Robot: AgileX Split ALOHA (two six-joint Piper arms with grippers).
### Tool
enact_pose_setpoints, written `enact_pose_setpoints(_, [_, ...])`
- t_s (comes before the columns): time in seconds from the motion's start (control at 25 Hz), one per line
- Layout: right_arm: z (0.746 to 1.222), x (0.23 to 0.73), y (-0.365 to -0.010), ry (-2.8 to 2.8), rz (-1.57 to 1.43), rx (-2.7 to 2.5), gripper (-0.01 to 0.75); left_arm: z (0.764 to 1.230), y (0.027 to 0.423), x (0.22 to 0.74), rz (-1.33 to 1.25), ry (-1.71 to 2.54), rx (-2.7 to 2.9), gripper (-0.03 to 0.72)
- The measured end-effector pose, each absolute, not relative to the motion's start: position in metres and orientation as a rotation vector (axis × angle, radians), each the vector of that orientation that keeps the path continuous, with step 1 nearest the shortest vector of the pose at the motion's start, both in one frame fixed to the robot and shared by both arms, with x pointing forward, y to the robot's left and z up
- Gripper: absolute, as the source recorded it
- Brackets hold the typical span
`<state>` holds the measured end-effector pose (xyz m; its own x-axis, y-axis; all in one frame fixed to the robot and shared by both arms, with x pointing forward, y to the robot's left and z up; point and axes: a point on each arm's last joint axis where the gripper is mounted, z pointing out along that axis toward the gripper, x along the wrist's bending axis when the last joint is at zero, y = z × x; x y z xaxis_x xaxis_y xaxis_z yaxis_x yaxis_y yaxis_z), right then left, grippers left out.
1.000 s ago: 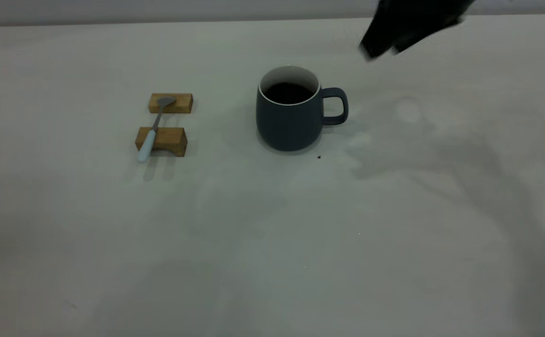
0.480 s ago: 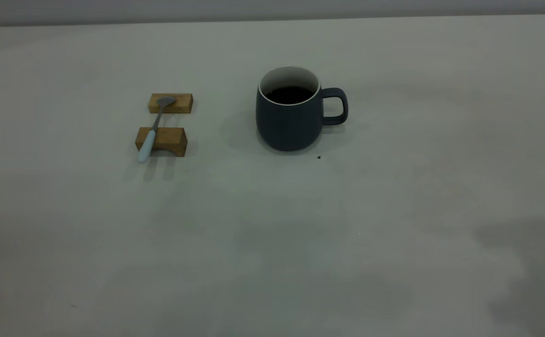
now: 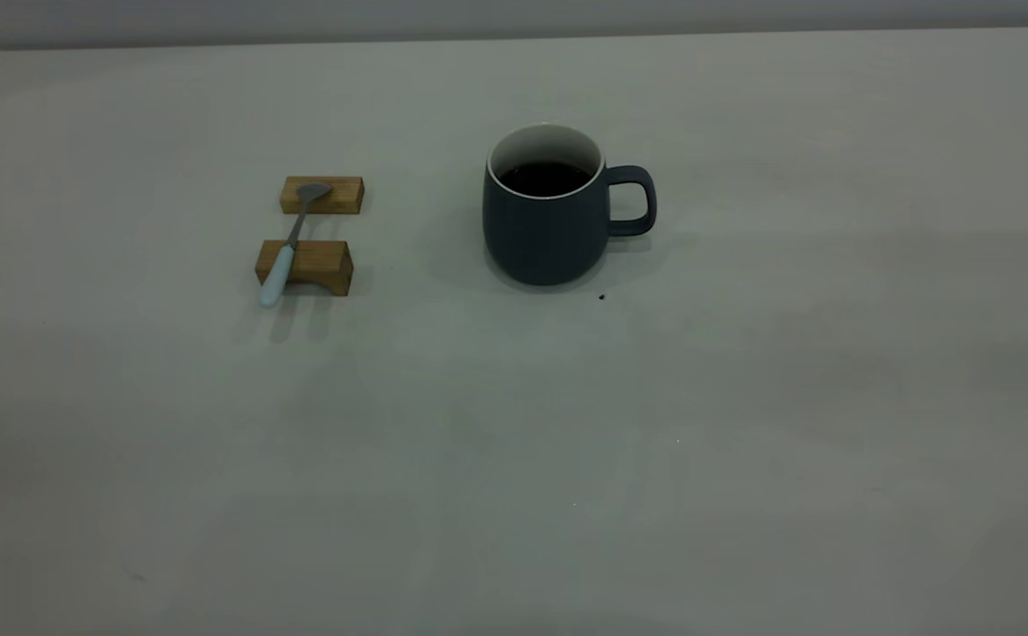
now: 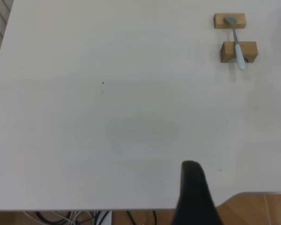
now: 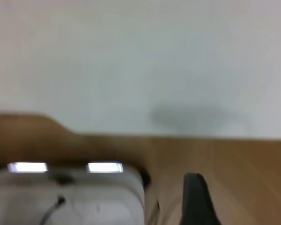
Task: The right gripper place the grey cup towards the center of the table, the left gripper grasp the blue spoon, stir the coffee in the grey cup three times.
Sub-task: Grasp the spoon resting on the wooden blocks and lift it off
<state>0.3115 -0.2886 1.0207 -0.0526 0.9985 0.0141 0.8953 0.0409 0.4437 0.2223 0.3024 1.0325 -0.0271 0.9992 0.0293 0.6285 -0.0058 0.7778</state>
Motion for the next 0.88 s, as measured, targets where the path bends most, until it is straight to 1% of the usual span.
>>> enact_pose_setpoints(0.24, [1.035, 0.276, -0.297, 1.849, 0.745, 1.798, 0.514, 1.033, 0.302, 0.222, 0.848, 1.712, 1.690, 0.577])
enact_pose_setpoints(0.48, [1.039, 0.245, -0.304, 1.624, 0.899, 1.727, 0.514, 1.033, 0.302, 0.222, 0.848, 1.712, 1.690, 0.577])
enact_pose_setpoints(0.88, [1.039, 0.237, -0.305, 1.575, 0.920, 1.714, 0.514, 1.033, 0.302, 0.222, 0.848, 1.712, 1.690, 0.577])
